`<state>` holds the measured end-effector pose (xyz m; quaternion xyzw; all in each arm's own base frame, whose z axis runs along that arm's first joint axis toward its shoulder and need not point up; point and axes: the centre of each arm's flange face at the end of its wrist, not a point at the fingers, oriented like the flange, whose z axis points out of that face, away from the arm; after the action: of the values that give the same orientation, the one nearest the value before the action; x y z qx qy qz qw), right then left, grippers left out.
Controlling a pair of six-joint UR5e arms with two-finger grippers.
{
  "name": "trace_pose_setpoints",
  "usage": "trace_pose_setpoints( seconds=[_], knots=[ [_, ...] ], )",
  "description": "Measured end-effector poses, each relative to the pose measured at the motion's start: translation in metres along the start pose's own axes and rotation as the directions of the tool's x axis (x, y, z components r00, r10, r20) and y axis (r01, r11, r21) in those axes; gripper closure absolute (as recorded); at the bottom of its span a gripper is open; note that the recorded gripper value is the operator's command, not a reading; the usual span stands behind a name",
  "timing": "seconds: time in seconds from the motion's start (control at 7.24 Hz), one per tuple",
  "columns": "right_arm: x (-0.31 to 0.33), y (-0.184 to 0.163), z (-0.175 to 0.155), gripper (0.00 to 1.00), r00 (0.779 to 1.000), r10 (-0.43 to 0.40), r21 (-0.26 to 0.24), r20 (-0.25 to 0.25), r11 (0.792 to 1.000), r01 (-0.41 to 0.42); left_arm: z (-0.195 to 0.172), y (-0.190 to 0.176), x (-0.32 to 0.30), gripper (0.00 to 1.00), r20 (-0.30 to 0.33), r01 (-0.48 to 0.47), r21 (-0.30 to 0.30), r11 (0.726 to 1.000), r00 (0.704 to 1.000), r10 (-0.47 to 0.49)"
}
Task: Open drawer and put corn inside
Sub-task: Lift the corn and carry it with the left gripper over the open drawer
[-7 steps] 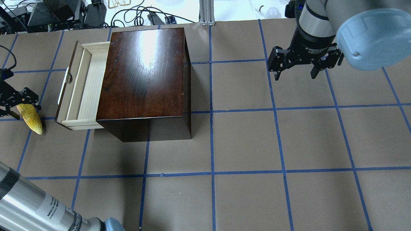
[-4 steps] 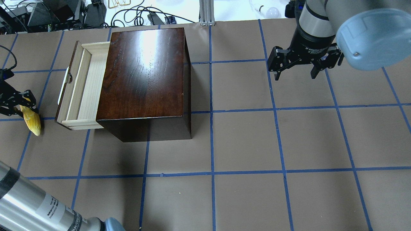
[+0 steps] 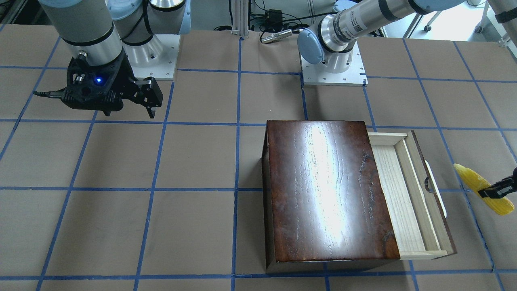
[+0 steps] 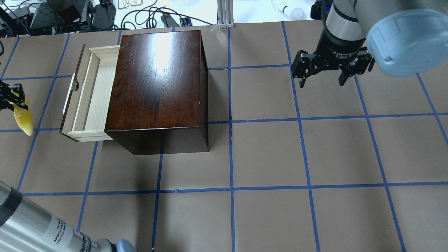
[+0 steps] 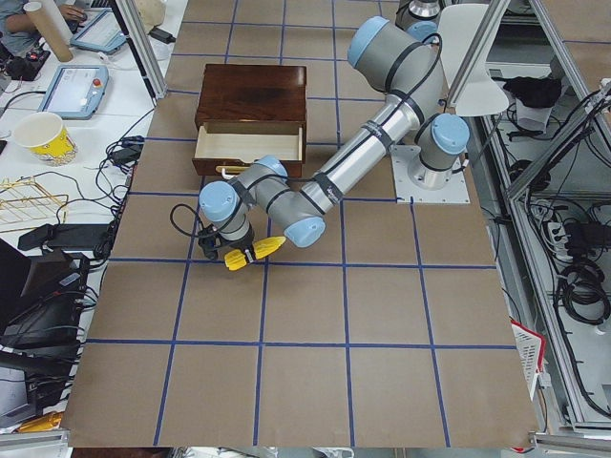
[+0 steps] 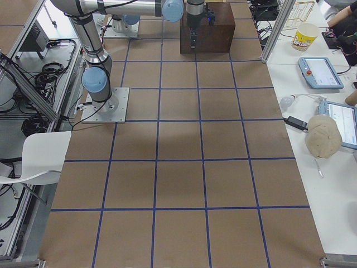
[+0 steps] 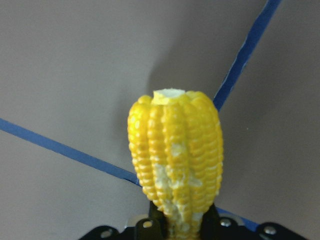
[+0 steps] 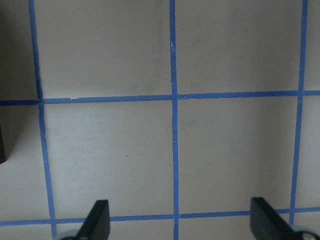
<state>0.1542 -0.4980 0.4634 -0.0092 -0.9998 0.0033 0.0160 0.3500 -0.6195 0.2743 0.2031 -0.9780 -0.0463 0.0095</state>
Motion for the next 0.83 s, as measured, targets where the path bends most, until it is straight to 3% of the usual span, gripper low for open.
trace_pose_setpoints(
  seconds=[0.41, 0.83],
  knots=[
    [0.000, 0.000, 0.000, 0.00, 1.000, 0.000, -0.001, 0.000, 1.000, 0.000, -0.090, 0.010, 0.071, 1.00, 0.027, -0.137, 0.055, 0.989, 0.990, 0.135],
    [0.000, 0.000, 0.000, 0.00, 1.000, 0.000, -0.001, 0.000, 1.000, 0.000, -0.144, 0.036, 0.146, 1.00, 0.037, -0.319, 0.117, 0.940, 0.948, 0.317]
  ],
)
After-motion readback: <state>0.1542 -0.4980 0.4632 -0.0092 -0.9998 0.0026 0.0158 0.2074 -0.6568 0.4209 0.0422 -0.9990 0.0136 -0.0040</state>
